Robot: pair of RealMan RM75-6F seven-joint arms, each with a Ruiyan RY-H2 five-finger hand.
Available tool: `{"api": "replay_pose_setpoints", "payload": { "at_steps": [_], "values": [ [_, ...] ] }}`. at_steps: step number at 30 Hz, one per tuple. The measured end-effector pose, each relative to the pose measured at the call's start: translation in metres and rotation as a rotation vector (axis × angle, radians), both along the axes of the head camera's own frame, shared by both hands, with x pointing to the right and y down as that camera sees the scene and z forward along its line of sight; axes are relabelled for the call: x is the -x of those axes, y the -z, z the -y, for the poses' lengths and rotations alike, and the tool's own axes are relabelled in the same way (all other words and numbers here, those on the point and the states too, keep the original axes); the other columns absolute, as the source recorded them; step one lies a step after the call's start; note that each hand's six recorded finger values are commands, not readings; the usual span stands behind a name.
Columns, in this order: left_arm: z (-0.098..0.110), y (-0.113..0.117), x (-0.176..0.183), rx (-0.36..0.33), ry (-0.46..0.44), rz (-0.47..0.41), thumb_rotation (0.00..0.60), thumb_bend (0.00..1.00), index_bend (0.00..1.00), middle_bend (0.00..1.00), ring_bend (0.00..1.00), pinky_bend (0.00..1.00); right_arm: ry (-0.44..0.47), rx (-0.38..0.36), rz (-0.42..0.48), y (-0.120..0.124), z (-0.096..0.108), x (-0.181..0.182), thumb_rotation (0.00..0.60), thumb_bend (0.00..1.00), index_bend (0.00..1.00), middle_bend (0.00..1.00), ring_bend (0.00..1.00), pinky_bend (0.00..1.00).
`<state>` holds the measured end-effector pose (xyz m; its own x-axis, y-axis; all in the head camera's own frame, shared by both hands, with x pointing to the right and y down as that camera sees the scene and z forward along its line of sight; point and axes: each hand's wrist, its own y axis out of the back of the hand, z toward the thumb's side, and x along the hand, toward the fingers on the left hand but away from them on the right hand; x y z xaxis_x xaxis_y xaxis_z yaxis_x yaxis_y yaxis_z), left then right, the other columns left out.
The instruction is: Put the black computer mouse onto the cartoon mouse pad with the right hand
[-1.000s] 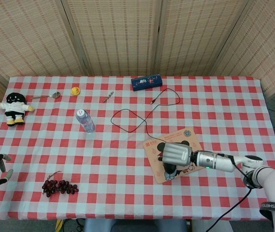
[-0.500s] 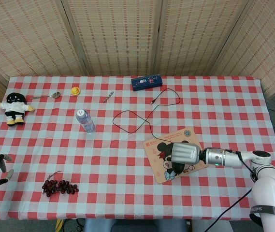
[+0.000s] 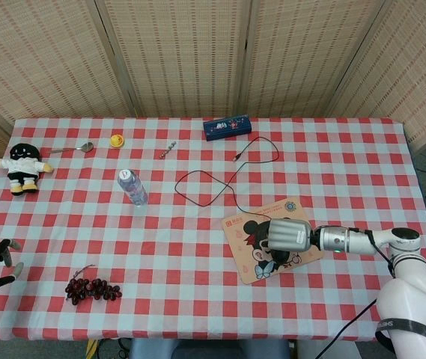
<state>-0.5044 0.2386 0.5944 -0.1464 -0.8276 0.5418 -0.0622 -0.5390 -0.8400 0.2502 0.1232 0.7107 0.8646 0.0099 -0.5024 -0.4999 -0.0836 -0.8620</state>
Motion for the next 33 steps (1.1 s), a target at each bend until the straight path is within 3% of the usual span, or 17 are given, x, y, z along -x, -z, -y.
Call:
{"api": "replay_pose_setpoints", "payload": {
  "at_steps": [10, 17, 20, 28, 33],
  "values": [
    [0.001, -0.006, 0.002, 0.015, 0.007, 0.006, 0.600, 0.33, 0.52, 0.64, 0.51, 0.60, -0.011, -0.013, -0.001, -0.007, 0.003, 0.009, 0.600, 0.02, 0.38, 1.00, 1.00, 1.00],
    [0.001, -0.005, 0.002, 0.009, 0.007, 0.005, 0.600, 0.33, 0.52, 0.64, 0.51, 0.60, -0.017, -0.018, -0.003, -0.011, 0.004, 0.014, 0.600, 0.00, 0.09, 1.00, 0.97, 1.00],
    [0.001, -0.004, 0.002, 0.005, 0.006, 0.006, 0.600, 0.33, 0.52, 0.64, 0.51, 0.60, -0.020, -0.017, 0.010, -0.009, 0.005, 0.016, 0.600, 0.00, 0.03, 1.00, 0.97, 1.00],
    [0.003, 0.000, -0.001, -0.015, -0.008, 0.000, 0.600, 0.33, 0.53, 0.64, 0.51, 0.60, -0.033, -0.029, 0.065, 0.002, 0.007, 0.018, 0.600, 0.00, 0.02, 1.00, 0.94, 1.00],
    [0.003, 0.000, -0.005, -0.021, -0.023, -0.007, 0.600, 0.33, 0.53, 0.64, 0.51, 0.60, -0.034, -0.048, 0.110, 0.015, 0.008, 0.015, 0.600, 0.00, 0.09, 0.98, 0.92, 1.00]
  ]
}}
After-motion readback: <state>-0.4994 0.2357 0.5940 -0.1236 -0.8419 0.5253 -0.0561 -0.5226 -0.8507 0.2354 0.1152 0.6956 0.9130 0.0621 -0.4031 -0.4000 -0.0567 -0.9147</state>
